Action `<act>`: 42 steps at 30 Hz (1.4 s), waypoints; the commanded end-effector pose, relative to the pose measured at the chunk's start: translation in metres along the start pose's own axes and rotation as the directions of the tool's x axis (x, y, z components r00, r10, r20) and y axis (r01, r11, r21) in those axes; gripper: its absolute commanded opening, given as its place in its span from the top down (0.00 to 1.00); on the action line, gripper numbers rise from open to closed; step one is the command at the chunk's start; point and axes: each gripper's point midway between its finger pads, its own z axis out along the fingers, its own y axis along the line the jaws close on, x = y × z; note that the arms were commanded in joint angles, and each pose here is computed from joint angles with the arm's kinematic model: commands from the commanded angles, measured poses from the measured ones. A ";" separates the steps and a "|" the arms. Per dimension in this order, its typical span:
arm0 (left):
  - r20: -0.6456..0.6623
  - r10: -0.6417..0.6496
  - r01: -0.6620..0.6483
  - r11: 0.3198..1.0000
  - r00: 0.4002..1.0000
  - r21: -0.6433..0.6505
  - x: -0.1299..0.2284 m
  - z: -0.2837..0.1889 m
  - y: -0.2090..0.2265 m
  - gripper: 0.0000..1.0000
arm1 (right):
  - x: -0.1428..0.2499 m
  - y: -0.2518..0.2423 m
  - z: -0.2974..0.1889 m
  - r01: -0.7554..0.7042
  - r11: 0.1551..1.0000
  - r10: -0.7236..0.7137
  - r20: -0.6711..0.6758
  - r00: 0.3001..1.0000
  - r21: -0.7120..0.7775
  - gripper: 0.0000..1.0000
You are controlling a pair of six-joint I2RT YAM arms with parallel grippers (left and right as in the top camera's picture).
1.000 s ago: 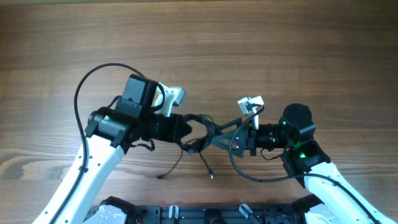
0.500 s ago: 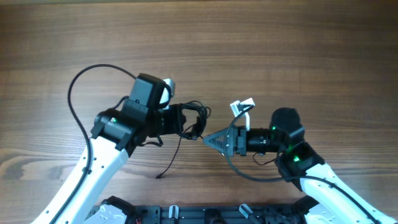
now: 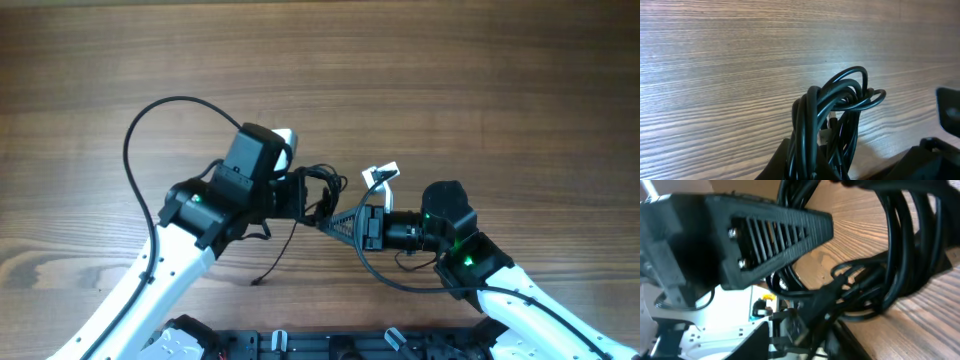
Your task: Untangle cables
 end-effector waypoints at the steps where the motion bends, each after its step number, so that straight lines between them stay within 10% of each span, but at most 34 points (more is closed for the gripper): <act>1: 0.011 0.066 -0.067 0.997 0.998 0.024 0.000 0.000 -0.015 0.96 | -0.009 0.004 0.001 -0.044 0.999 0.044 0.036 0.998 0.002 0.81; 3: 0.003 0.083 -0.083 0.996 0.997 0.032 0.004 0.001 -0.020 0.96 | -0.013 0.001 0.001 -0.082 0.997 0.081 0.066 0.995 0.012 0.96; 19: -0.072 0.077 -0.051 0.950 0.994 0.308 0.016 -0.008 -0.072 0.96 | -0.035 -0.036 0.005 -0.200 0.974 0.176 0.197 0.964 0.109 0.95; 23: -0.058 0.049 -0.034 0.972 0.997 0.232 0.012 -0.004 -0.056 0.96 | -0.031 -0.052 0.008 -0.241 0.959 0.212 0.188 0.959 0.148 0.36; 27: -0.027 -0.005 0.008 0.994 1.000 0.112 0.003 -0.002 -0.026 0.96 | -0.034 -0.050 0.007 -0.235 0.962 0.206 0.195 0.959 0.141 0.00; 36: 0.095 -0.325 0.328 0.945 0.941 -0.015 -0.034 -0.012 0.040 0.96 | -0.049 -0.040 -0.009 -0.222 0.969 0.190 0.246 0.950 0.107 0.00; 42: 0.140 -0.588 0.595 0.803 0.796 -0.010 -0.043 -0.019 0.067 0.96 | -0.040 -0.042 -0.009 -0.263 0.958 0.237 0.208 0.949 0.113 0.00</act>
